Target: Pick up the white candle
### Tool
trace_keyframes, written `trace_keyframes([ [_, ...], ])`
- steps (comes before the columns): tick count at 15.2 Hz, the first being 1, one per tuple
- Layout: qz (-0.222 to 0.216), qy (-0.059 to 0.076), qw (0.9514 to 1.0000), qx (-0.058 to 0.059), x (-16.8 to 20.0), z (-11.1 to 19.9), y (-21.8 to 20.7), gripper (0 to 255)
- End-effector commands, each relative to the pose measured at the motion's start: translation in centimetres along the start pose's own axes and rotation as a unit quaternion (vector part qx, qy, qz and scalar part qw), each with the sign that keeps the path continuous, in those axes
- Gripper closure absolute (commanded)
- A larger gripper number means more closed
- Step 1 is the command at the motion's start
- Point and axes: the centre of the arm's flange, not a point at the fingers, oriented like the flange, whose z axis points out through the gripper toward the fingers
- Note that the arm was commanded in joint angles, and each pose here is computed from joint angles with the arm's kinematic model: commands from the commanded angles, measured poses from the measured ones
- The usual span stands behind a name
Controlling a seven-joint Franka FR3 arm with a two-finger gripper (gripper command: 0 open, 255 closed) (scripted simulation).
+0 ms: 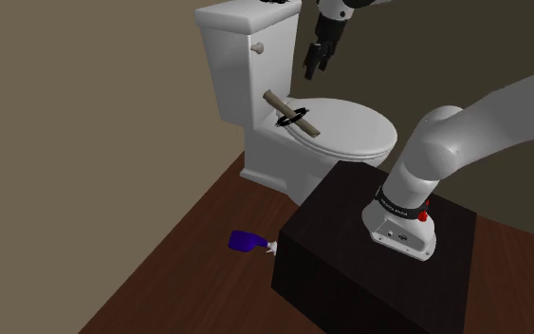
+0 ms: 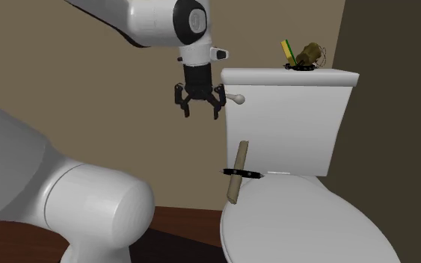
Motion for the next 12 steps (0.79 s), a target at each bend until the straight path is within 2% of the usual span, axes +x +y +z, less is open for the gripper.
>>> trace_keyframes([
  [1, 0.003, 0.010, 0.9999, 0.006, 0.3, 2.3, 1.3, 0],
  [12, 0.018, 0.056, 0.9974, 0.041, 4.2, 14.6, 8.3, 0],
])
